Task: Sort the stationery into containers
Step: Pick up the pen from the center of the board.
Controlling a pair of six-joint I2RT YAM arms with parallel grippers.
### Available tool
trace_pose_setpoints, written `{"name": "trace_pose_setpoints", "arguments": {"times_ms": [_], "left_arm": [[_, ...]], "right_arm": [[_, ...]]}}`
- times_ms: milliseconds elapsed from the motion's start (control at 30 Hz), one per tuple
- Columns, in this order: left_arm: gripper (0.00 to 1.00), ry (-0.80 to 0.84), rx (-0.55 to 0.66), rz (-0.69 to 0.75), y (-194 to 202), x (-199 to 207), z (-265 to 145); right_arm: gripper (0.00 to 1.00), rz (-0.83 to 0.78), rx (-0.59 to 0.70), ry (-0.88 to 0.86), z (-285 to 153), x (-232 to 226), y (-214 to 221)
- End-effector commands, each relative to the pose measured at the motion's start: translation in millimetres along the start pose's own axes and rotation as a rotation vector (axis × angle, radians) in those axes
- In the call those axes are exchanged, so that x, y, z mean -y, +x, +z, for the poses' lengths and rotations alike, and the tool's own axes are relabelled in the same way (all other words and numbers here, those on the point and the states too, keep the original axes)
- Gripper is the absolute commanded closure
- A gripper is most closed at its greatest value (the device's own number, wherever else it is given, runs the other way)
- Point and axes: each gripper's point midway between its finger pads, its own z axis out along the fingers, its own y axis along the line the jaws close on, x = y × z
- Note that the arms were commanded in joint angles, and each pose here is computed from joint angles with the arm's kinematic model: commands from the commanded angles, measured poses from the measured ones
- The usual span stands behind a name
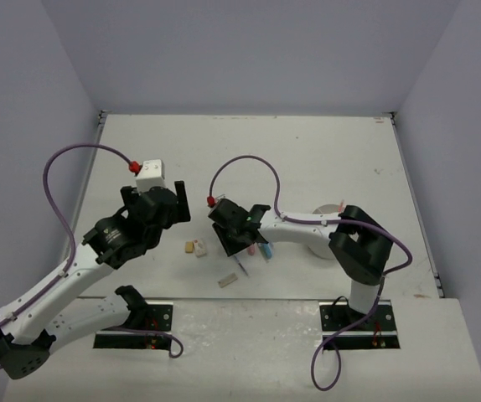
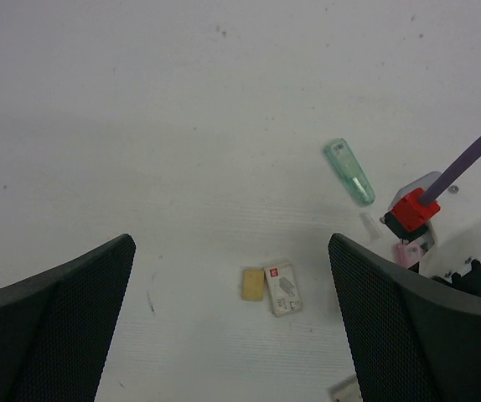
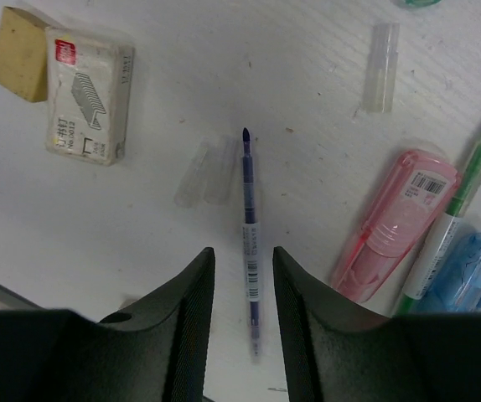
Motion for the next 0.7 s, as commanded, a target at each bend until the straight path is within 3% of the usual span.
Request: {"name": "trace_pose_setpoints", "arguments": {"times_ms": [0,300,467,667], "left_arm": [[0.00,-0.019,-0.046,0.075,15.3,-1.0,9.1],[0.00,-0.004,-0.032,0.073,11.9,0.4,7.9],[0.00,0.001,-0.037,0.069,13.2,0.6,7.1],[0.00,0.029,-0.058,0.049,16.3,8.7,7.8]], "right_arm": [[0.68,0.012,-0.008,-0.005,7.3,-8.2,-5.7],[0.76,0.019,-0.064,0.082,24.7,5.0,11.3],[0.83,0.030,-0.078,0.214,26.9,26.7,17.7],[0.76,0.023,-0.081,0.280,19.1,36.0,20.3]]}}
